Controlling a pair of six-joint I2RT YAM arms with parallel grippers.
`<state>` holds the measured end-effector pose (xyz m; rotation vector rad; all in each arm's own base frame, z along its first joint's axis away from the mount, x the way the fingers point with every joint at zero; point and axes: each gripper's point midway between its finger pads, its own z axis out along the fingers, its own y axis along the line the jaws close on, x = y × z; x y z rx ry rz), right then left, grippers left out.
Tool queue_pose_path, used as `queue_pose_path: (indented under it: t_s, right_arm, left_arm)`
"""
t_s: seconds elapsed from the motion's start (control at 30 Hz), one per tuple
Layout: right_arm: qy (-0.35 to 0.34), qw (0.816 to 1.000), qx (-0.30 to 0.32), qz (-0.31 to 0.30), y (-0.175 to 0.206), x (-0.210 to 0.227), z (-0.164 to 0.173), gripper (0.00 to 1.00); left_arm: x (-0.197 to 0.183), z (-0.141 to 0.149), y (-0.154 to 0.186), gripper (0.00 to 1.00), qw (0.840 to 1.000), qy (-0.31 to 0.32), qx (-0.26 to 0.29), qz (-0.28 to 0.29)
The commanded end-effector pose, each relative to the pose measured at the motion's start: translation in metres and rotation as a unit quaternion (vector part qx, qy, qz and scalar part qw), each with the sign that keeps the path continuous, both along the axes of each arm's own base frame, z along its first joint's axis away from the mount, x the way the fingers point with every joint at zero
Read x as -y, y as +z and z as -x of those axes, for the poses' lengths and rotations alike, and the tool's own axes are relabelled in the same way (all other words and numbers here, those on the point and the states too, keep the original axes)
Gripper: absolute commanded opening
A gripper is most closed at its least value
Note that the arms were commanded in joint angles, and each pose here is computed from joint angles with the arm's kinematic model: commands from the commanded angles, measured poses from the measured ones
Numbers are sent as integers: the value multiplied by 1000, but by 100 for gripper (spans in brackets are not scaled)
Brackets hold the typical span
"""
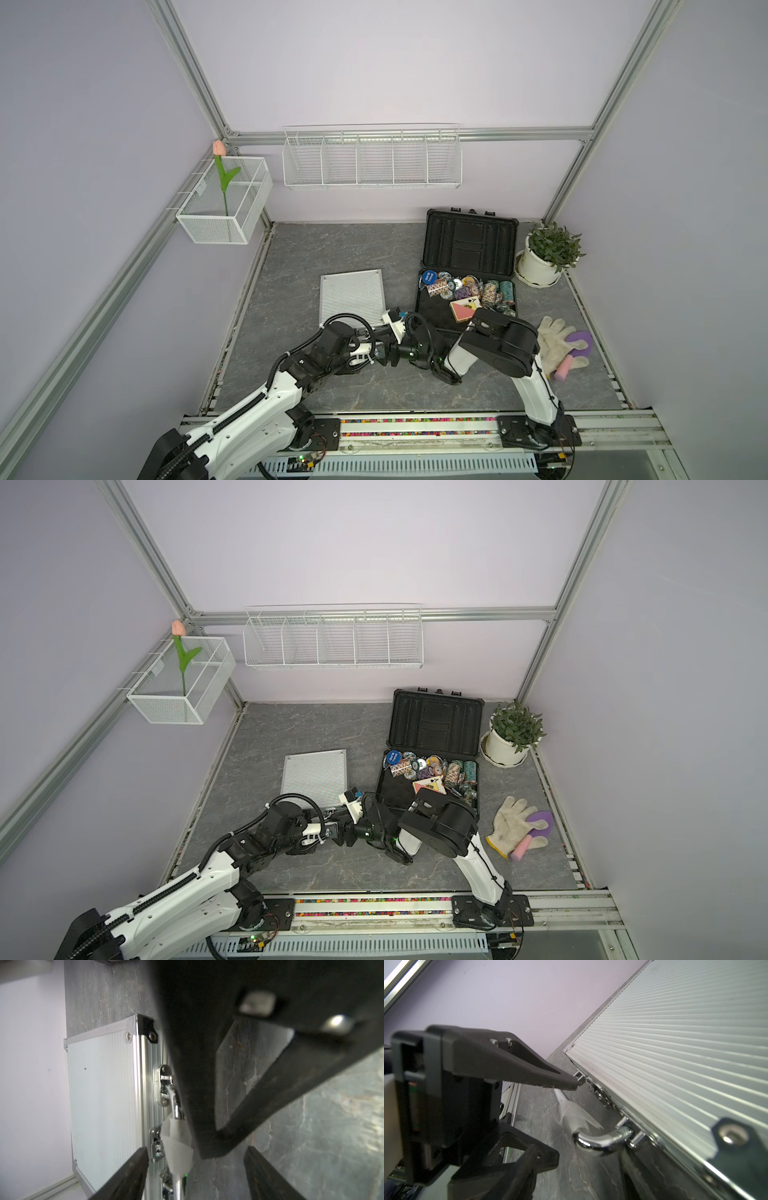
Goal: Open the poker set cases
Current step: Adjust the poker set case at the center of the board.
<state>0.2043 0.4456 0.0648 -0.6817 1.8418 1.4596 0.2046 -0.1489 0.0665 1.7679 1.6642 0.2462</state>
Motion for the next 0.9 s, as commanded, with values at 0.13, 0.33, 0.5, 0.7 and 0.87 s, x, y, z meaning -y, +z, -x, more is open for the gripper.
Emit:
queue_pose_path:
  t_s: [0.13,0.33,0.5,0.7,0.87]
  right_arm:
    - [-3,999,11,-37,22,-3,-7,64]
    - [-6,999,9,-36,22,0,-8,65]
    - [-5,999,8,-36,22,-1,-8,65]
    - [10,999,8,-45,27,-6,-6,65]
    - [24,998,10,-53,35,-8,-2,65]
  left_arm:
    - [-2,-8,-5,57,1000,4,23,-15]
    - [-3,-12,-7,38,999,11,30,-19]
    - [-4,-20,-2,41,998,25,48,-15]
    - [2,-10,-8,57,1000,7,21,-6]
    - [3,-6,-11,68,1000,-1,15,-11]
